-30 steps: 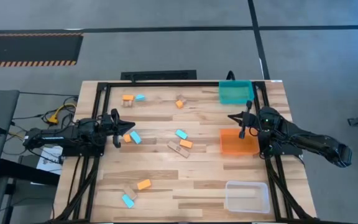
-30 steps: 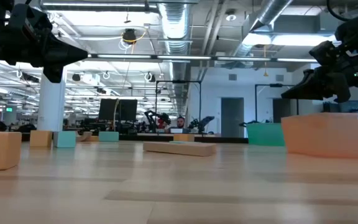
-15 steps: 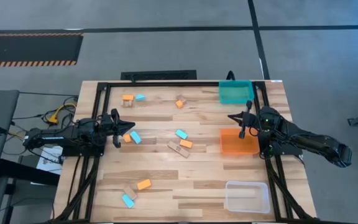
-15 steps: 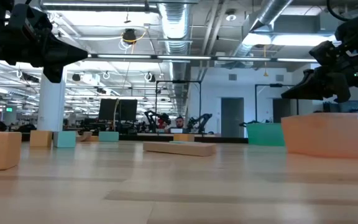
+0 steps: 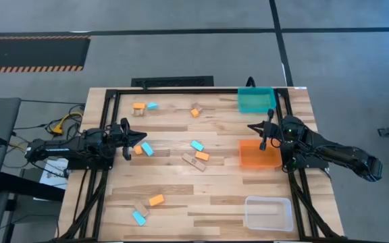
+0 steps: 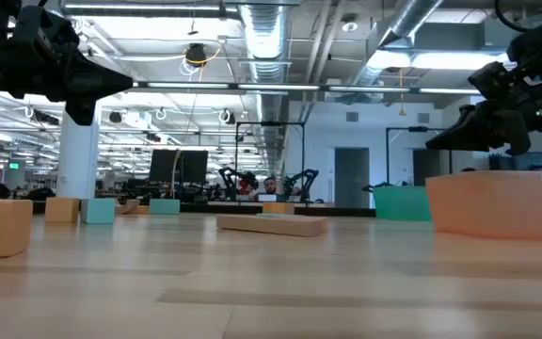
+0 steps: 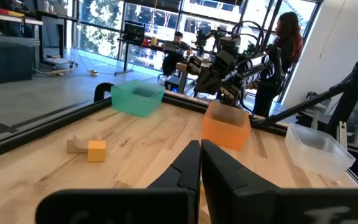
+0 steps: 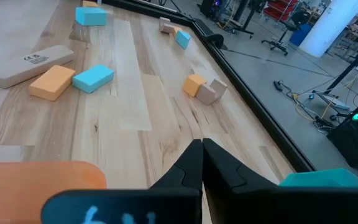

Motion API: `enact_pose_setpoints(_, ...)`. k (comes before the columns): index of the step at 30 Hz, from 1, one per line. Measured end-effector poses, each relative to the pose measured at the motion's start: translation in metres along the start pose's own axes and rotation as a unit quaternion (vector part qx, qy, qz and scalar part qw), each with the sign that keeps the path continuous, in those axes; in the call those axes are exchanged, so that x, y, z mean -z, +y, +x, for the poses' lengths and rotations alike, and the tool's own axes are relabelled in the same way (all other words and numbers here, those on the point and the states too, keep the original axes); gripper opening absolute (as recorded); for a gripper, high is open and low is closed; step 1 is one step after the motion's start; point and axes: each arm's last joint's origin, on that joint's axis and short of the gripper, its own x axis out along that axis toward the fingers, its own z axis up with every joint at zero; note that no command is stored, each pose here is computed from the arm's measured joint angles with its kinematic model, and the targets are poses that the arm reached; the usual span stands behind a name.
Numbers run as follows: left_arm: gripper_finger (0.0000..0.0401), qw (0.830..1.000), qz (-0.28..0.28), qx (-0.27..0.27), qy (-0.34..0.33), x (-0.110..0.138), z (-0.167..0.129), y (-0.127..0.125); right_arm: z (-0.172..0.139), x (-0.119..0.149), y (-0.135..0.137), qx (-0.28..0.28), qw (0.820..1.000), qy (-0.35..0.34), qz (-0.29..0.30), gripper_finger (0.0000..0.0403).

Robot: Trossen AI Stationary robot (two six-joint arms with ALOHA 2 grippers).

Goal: Sort & place blocks by color

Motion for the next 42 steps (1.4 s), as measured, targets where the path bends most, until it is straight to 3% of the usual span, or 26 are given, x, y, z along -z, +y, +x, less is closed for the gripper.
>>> enact_pose_setpoints(12,0.0000,1.000,-0.014,0.000,-0.002,0.000,0.000,0.000,0.000,0.000,0.000,0.000,1.000,0.000,0.000,0.0026)
enact_pose_setpoints(18,0.0000,0.994,-0.113,0.002,-0.005,-0.001,0.000,0.000,0.000,0.000,0.000,0.000,1.000,0.000,0.000,0.0026)
enact_pose_setpoints(21,0.0000,0.968,-0.250,0.011,-0.011,-0.003,0.000,-0.001,0.000,0.000,0.000,0.000,1.000,0.000,0.000,0.0026)
enact_pose_setpoints(23,0.0000,0.955,-0.297,0.008,-0.018,-0.004,0.000,-0.001,0.000,0.000,0.000,0.000,1.000,0.000,-0.007,0.0026)
enact_pose_setpoints(28,0.0000,0.955,-0.294,0.002,-0.040,-0.007,0.000,-0.001,0.000,-0.002,-0.001,0.003,1.000,-0.010,-0.015,0.0026)
enact_pose_setpoints(32,0.0000,0.960,-0.259,0.033,-0.098,-0.020,-0.001,-0.003,-0.001,-0.015,-0.004,0.015,0.991,-0.082,0.102,0.0026)
enact_pose_setpoints(36,0.0000,0.969,-0.196,0.028,-0.148,-0.034,-0.005,-0.005,-0.006,-0.032,-0.010,0.026,0.964,-0.177,0.199,0.0026)
enact_pose_setpoints(42,0.0000,0.978,-0.101,-0.003,-0.182,-0.066,-0.010,-0.010,-0.018,-0.055,-0.015,-0.012,0.898,-0.312,0.309,0.0026)
